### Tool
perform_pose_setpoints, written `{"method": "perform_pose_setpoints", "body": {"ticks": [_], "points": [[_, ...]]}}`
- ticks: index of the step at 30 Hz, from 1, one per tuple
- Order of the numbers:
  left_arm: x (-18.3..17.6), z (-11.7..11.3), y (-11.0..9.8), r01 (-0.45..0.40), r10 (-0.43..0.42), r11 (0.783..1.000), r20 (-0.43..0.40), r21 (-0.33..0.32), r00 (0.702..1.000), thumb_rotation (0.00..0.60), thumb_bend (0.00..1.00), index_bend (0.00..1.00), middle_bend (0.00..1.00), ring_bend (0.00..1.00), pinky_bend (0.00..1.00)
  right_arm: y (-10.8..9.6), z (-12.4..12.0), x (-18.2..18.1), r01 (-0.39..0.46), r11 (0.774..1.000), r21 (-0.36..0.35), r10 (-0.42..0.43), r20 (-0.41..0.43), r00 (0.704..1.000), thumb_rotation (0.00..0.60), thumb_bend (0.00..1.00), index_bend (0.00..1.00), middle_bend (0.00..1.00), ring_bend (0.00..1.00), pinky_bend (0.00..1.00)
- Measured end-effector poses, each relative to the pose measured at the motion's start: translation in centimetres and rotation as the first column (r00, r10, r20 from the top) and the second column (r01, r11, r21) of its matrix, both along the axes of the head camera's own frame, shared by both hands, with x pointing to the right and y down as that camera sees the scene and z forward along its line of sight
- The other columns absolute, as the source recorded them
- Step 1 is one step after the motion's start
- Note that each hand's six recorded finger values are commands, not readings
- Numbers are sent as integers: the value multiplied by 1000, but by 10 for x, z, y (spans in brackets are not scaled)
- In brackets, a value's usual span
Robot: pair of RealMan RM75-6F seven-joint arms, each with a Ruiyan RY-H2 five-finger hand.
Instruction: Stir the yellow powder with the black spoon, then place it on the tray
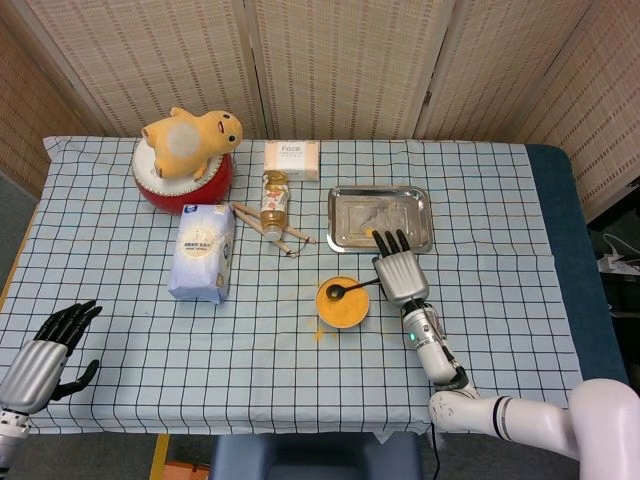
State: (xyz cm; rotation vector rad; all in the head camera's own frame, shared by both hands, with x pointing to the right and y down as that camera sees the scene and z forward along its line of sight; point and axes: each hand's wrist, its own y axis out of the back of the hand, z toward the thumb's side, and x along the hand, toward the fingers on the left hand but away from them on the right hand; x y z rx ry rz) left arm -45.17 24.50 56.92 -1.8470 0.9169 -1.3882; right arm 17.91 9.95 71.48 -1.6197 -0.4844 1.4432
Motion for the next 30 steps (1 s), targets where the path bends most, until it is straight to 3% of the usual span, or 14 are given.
{"method": "perform_pose_setpoints", "body": {"ticks": [19,30], "points": [[0,-1,0,1,-1,1000,0,1,1000,600,427,0,0,0,84,1,1,-1,3,1000,4,-3,-7,1000,600,322,495,0,0,0],[0,-1,1,-1,1,1000,-4,0,1000,600,427,0,0,0,85,2,2,-2,7,1000,2,-7,-11,1000,600,322,533,0,0,0]]}}
